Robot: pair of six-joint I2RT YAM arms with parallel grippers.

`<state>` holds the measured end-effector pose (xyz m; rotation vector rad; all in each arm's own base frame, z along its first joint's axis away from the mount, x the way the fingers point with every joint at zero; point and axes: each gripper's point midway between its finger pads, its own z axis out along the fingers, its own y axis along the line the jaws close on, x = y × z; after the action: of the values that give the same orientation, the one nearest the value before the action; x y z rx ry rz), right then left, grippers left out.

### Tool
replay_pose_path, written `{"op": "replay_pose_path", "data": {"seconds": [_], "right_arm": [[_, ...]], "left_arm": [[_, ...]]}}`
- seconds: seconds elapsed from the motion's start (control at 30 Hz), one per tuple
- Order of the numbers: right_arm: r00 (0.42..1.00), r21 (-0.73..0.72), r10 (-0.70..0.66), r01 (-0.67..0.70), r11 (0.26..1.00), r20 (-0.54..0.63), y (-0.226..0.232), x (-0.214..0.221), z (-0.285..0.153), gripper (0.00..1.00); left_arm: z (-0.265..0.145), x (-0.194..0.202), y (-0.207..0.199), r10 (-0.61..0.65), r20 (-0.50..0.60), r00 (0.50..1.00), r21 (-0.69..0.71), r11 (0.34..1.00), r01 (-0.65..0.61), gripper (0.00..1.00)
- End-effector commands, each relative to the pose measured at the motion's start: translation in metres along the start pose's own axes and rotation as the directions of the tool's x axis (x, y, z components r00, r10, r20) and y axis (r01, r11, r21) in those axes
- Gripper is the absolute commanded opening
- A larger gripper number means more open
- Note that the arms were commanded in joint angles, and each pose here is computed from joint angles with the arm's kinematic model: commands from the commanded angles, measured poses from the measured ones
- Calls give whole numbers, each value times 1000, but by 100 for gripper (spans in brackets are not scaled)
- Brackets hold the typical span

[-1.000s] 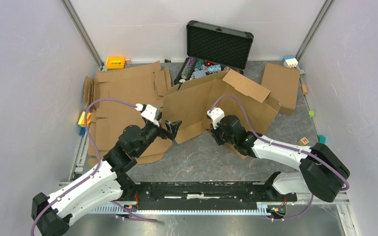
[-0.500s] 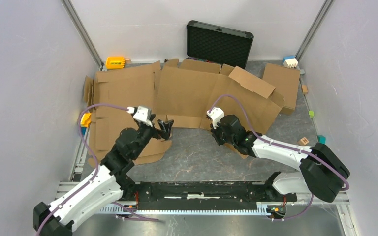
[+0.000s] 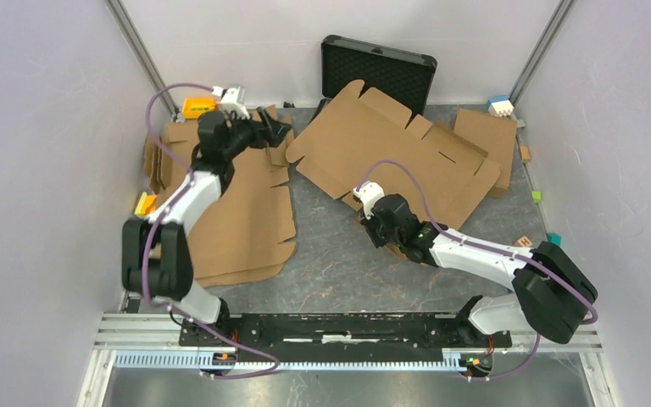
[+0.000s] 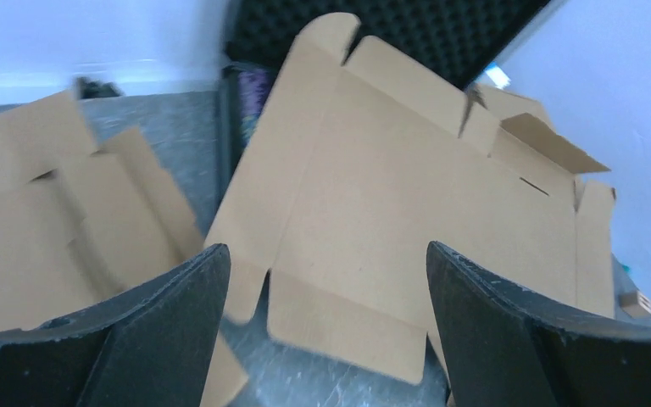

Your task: Fold the paper box

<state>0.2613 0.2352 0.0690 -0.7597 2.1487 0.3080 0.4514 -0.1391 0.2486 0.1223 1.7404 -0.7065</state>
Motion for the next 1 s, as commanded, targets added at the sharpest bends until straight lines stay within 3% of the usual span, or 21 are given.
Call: {"op": "replay_pose_path", "data": {"seconds": [0.0,0.07,0.1,0.27,0.37,0.5,0.67,0.83,0.97], "right_arm": [[999,43,25,-23,999,-40,-9,1,-2,25],[998,34,47,-45,998,-46,-10,-1,-3,55],[998,24,56,-55,998,-42,-11,-4,-5,65],[991,13,126,-127,992,39,-24,-38,-27,85],[978,111,193,-202,973,84,-52,-53,-46,98],[924,291,364,-384,877,122,-116,-37,-75,98],[758,329,614,-650,685,219,-181,19,-99,98],[596,326,748,-797,509,291,-208,77,-103,98],[537,329,779,-836,440,323,-217,107,-97,98]], "left_arm": [[45,-3,-30,-18,-97,995,261,964,43,91],[69,7,-22,-69,-171,983,276,954,115,90],[78,7,-22,-89,-187,978,286,948,141,90],[113,37,5,-164,-260,952,210,952,221,91],[130,54,26,-165,-294,942,134,968,211,91],[146,70,51,-169,-325,931,49,980,195,93],[161,94,66,-203,-379,903,8,975,223,92],[168,108,61,-229,-416,880,41,962,270,89],[166,104,54,-223,-422,879,64,959,274,86]]}}
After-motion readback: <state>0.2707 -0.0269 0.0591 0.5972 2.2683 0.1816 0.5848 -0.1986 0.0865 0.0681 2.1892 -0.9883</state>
